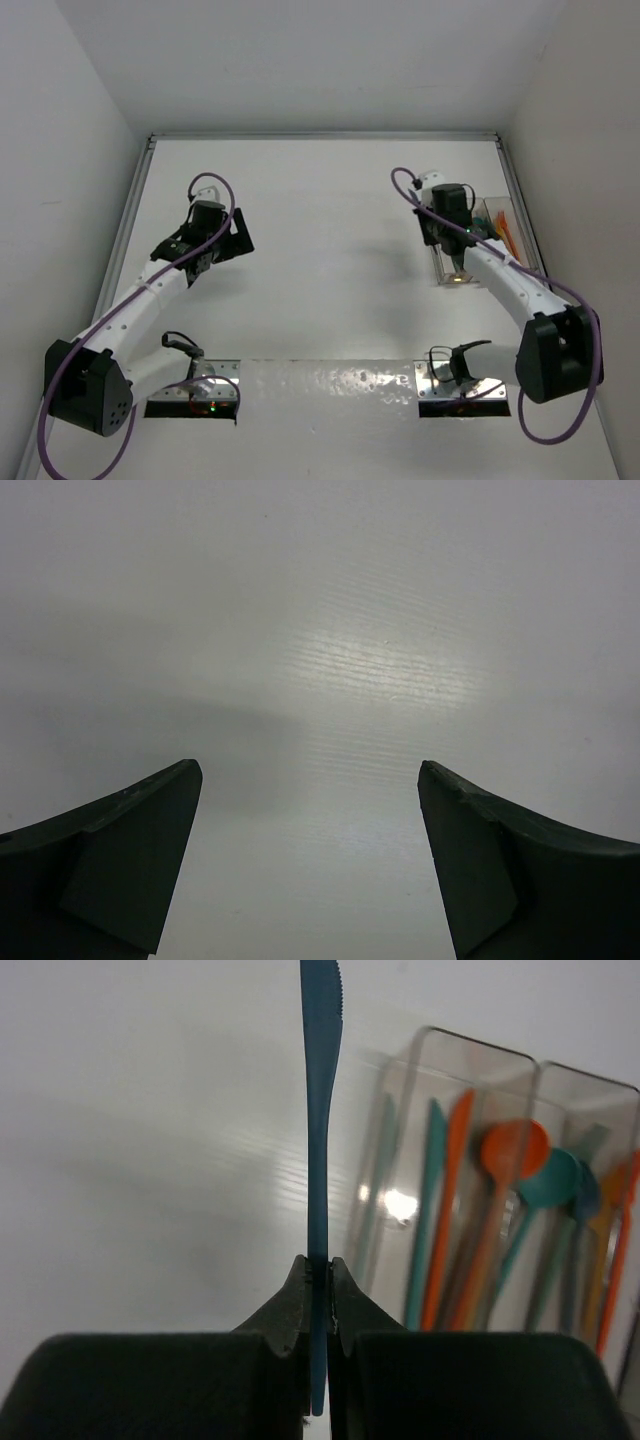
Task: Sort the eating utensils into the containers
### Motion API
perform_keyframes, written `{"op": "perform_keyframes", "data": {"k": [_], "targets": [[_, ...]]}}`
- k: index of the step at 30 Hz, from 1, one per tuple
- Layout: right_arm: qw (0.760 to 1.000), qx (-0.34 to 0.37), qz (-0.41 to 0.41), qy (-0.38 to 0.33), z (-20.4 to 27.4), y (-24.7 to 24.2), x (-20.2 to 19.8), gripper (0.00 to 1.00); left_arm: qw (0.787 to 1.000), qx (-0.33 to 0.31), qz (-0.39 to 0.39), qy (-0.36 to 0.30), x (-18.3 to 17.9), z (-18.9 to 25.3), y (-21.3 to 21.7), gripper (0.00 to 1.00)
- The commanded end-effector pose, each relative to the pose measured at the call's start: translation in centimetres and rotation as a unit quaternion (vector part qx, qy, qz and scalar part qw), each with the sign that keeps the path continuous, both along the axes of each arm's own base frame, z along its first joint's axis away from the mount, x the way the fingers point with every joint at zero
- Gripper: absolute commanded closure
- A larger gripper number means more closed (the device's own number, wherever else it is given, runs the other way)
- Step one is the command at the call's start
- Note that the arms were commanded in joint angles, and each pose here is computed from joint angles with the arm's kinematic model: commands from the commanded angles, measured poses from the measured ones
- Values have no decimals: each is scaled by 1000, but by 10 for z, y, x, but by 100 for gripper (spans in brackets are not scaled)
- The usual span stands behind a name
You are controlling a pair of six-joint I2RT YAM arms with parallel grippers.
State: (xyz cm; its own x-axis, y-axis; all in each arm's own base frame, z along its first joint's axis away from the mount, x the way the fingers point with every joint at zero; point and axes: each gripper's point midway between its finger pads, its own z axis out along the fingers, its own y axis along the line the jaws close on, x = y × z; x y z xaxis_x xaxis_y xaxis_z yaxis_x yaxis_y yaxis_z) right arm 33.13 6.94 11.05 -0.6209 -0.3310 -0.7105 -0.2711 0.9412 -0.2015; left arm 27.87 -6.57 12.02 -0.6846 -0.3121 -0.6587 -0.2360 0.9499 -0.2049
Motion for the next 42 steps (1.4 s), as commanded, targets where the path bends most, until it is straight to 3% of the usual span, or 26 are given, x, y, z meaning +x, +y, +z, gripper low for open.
{"op": "perform_keyframes", "data": {"k": [1,6,13,14,17,21,27,28,30,33,42], "targets": [[999,-30,-37,13,-5,-45,-2,100,999,-8,-15,-42,15,19,-6,12],[997,-16,-74,14,-17,-78,8,100,999,-7,-19,-44,15,18,-7,12],[994,-20,-91,52,-43,-87,20,99,999,-9,-22,-45,15,18,-8,12],[994,-17,-98,55,-46,-87,20,85,999,-8,-21,-44,15,17,-7,12],[992,-9,-109,61,-50,-87,19,60,999,-7,-21,-45,14,18,-7,12],[992,2,-118,40,-35,-86,17,54,998,-8,-22,-51,15,21,-7,12],[987,58,-142,-49,24,-79,1,41,998,-14,-31,-61,13,27,-10,12],[984,76,-142,-76,42,-77,-5,34,997,-13,-33,-64,14,29,-10,12],[984,92,-140,-67,36,-71,-16,26,996,-15,-37,-74,13,36,-10,12],[978,128,-127,-108,61,-62,-41,1,995,-17,-45,-87,11,47,-11,12],[965,185,-112,-150,77,-49,-99,1,991,-3,-46,-122,4,73,-3,12]]}}
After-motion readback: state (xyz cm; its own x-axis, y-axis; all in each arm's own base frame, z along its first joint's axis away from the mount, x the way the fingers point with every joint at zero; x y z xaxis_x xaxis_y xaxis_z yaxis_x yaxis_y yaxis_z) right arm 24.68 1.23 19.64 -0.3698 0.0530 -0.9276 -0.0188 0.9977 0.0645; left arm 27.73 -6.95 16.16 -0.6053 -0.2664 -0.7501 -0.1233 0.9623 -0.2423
